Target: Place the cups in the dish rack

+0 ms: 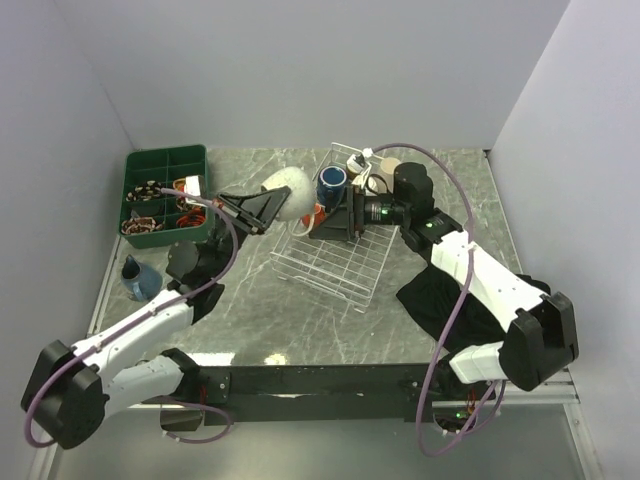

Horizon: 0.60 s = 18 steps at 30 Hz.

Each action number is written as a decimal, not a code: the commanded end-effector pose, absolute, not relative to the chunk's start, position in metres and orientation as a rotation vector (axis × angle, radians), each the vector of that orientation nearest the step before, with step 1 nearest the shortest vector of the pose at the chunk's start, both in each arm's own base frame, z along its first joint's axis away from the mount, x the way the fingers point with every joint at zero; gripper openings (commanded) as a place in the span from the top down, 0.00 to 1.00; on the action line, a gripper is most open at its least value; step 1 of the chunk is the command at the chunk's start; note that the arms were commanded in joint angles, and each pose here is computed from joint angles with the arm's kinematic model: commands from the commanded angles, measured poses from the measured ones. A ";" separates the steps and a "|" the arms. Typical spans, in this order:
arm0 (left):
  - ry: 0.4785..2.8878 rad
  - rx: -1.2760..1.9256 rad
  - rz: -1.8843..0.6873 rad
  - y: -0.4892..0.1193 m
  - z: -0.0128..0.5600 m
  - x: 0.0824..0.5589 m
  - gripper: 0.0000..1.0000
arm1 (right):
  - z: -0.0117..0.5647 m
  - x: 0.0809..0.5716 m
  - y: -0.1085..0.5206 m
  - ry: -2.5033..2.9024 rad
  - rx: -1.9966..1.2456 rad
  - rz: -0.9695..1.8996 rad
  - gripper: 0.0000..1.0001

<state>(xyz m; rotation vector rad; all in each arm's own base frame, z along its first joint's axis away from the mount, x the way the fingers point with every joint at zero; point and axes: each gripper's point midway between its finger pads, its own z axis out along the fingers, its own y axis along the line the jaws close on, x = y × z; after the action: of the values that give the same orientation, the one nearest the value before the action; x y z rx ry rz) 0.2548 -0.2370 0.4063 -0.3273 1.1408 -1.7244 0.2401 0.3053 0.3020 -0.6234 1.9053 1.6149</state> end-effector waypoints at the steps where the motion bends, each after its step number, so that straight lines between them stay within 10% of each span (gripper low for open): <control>1: 0.739 -0.238 -1.853 -0.215 0.500 0.216 0.99 | 0.339 0.245 0.313 1.821 -0.526 1.710 0.00; 10: 0.712 -0.256 -1.897 -0.241 0.498 0.225 0.99 | 0.351 0.242 0.318 1.780 -0.510 1.844 0.06; 18: 0.716 -0.259 -1.913 -0.253 0.495 0.229 0.99 | 0.353 0.236 0.315 1.761 -0.485 1.888 0.51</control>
<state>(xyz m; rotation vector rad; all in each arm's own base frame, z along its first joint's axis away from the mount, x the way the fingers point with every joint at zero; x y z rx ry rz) 0.2682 -0.2827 0.4140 -0.3526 1.0757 -1.7943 0.2452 0.3162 0.3317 -0.4433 1.8532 1.8481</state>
